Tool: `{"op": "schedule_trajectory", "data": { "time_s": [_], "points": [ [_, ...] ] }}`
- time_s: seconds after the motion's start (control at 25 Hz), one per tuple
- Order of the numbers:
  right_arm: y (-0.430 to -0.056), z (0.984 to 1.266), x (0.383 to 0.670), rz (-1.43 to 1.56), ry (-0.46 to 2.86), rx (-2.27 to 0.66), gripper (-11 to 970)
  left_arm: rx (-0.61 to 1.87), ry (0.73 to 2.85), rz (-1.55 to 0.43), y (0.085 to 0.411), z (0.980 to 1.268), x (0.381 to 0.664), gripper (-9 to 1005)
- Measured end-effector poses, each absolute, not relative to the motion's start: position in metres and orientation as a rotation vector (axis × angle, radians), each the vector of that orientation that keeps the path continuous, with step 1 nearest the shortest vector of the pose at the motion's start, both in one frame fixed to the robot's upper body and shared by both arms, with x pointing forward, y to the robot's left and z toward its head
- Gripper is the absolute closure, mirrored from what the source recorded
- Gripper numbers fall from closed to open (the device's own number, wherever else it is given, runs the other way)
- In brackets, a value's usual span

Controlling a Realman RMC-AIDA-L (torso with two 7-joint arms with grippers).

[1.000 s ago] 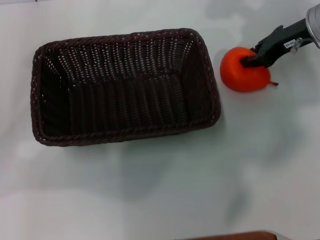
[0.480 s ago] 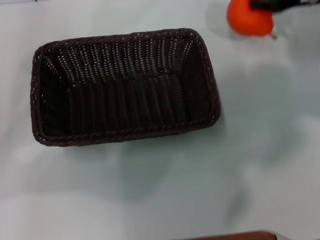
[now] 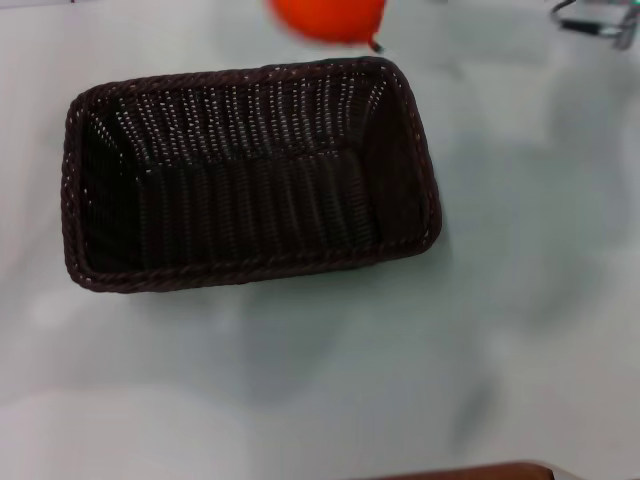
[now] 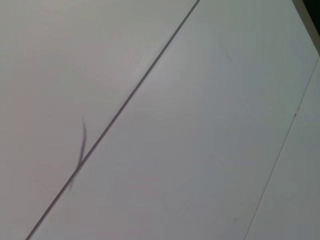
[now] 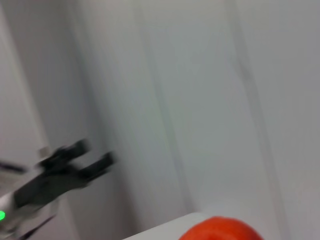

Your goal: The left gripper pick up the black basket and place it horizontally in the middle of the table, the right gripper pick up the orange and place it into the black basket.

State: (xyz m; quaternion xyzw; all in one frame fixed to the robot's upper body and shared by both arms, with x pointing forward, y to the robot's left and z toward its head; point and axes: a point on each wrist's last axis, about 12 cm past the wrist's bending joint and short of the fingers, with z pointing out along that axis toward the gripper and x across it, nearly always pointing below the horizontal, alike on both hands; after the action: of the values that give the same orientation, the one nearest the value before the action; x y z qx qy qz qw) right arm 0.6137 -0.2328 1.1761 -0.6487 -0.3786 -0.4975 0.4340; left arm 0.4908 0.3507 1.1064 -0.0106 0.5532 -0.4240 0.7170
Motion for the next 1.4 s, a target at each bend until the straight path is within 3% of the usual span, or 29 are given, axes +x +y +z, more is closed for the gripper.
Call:
{"op": "schedule_trajectory", "data": {
  "time_s": [0.28,0.68,0.96,1.04,1.24,1.4],
  "points": [
    [-0.198,1.161,0.613,-1.143,-1.057,-1.645,854,-0.027,1.225,-0.935,0.35,1.106,0.491,148],
    [-0.207,1.158,0.611,-1.248,-0.983,-1.624,435,-0.034,1.225,-0.928,0.352,1.105,0.49,149],
    [-0.247,1.142,0.598,-1.66,-0.651,-1.513,133,-0.049,1.204,-0.864,0.36,1.102,0.481,150],
    [-0.263,1.13,0.591,-1.808,-0.467,-1.484,1,-0.055,1.18,-0.808,0.365,1.101,0.475,150],
    [-0.301,1.1,0.568,-2.149,0.01,-1.455,1,-0.093,1.102,-0.624,0.376,1.095,0.46,149],
    [-0.311,1.088,0.543,-2.268,0.191,-1.395,1,-0.189,0.997,-0.43,0.384,1.085,0.441,149]
  ]
}}
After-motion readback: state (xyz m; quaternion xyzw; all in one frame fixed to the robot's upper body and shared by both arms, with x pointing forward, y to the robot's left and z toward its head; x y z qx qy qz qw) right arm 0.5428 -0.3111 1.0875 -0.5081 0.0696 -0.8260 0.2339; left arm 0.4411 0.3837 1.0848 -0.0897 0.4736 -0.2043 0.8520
